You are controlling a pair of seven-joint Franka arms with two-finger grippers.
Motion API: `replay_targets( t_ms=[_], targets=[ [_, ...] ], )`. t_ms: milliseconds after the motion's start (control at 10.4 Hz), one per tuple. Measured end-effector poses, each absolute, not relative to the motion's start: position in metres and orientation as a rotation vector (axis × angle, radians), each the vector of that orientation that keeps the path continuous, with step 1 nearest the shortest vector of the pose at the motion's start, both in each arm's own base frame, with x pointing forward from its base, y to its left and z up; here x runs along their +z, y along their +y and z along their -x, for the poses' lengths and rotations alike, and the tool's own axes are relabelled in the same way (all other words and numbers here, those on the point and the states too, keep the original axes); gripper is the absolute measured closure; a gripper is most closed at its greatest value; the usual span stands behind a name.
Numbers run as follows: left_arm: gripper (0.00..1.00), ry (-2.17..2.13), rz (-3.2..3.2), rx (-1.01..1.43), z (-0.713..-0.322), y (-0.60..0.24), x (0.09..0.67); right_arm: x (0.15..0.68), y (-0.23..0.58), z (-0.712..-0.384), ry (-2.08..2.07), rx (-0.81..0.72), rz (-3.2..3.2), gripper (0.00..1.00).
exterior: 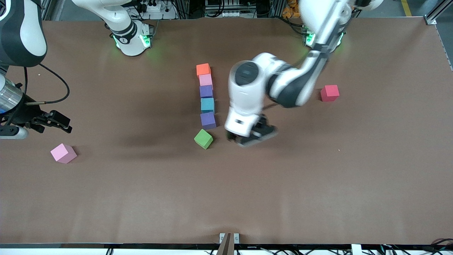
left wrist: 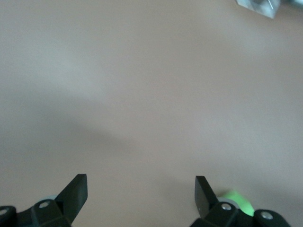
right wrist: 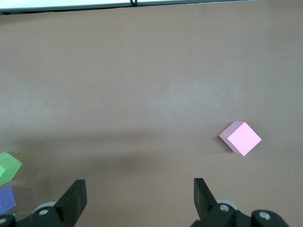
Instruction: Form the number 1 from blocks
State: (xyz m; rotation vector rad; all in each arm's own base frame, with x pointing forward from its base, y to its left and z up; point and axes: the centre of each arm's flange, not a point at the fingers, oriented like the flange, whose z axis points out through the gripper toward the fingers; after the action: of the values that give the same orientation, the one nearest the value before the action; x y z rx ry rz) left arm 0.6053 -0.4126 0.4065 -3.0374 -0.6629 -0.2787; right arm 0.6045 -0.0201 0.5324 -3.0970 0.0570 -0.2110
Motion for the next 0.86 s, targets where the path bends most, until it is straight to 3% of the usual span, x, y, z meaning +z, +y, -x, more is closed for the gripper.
replay_targets(
  t_ms=[192,384,864],
  targets=[
    [0.0,-0.711,3.004,-0.286,-0.647,-0.328,0.433,0.534,-0.013,-0.606,0.065,-0.212,3.095,0.0],
    [0.0,-0.653,2.97,-0.224,-0.663,-0.26,0.449,0.541,-0.011,-0.606,0.065,-0.205,3.094,0.0],
    [0.0,-0.581,2.964,-0.079,-0.64,-0.163,0.467,0.548,-0.01,-0.604,0.064,-0.2,3.093,0.0]
  ],
)
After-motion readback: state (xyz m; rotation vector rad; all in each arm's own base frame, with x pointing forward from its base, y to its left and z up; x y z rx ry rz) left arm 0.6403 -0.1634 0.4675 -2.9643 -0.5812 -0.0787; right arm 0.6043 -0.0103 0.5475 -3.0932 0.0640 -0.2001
